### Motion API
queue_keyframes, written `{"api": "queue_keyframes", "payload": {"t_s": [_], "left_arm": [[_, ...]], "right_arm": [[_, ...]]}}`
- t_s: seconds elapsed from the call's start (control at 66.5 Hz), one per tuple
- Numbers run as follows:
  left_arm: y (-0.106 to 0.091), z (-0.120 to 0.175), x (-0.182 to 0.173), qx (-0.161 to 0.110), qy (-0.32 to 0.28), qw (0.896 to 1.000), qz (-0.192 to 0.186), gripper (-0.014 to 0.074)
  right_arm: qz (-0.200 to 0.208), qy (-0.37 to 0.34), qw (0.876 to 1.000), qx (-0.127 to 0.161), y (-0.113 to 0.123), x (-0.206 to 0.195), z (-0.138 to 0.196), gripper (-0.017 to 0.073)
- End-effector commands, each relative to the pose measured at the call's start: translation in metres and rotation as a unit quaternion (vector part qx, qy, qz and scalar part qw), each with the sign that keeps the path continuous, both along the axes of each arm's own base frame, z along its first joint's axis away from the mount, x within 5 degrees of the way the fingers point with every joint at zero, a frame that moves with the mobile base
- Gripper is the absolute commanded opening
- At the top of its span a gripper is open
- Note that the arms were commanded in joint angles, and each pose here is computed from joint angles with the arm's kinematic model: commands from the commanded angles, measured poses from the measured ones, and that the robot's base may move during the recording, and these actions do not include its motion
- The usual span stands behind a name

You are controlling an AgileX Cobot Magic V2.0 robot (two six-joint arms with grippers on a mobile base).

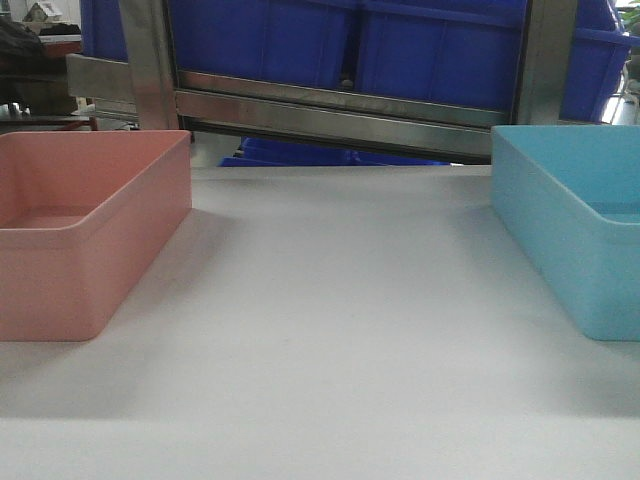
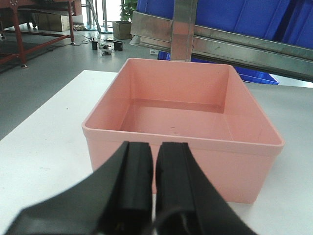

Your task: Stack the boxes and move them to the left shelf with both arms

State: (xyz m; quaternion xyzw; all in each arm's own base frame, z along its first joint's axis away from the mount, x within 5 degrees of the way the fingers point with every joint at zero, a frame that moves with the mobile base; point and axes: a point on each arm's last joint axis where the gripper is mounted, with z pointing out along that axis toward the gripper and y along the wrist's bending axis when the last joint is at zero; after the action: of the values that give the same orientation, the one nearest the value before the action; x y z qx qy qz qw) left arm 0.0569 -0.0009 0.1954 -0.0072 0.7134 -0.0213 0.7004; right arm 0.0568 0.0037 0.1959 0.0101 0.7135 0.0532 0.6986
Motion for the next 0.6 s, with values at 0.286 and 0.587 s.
{"api": "queue_keyframes", "payload": {"t_s": [0.286, 0.587], "left_arm": [[-0.0006, -0.0009, -0.0002, 0.000, -0.038, 0.999, -0.003, 0.0010], [-0.0011, 0.0078, -0.0012, -0.003, -0.086, 0.996, -0.006, 0.0010]], "right_arm": [[-0.005, -0.063, 0.998, 0.001, -0.0008, -0.0029, 0.0152, 0.0056], [-0.005, -0.063, 0.998, 0.001, -0.0008, -0.0029, 0.0152, 0.0056]]}}
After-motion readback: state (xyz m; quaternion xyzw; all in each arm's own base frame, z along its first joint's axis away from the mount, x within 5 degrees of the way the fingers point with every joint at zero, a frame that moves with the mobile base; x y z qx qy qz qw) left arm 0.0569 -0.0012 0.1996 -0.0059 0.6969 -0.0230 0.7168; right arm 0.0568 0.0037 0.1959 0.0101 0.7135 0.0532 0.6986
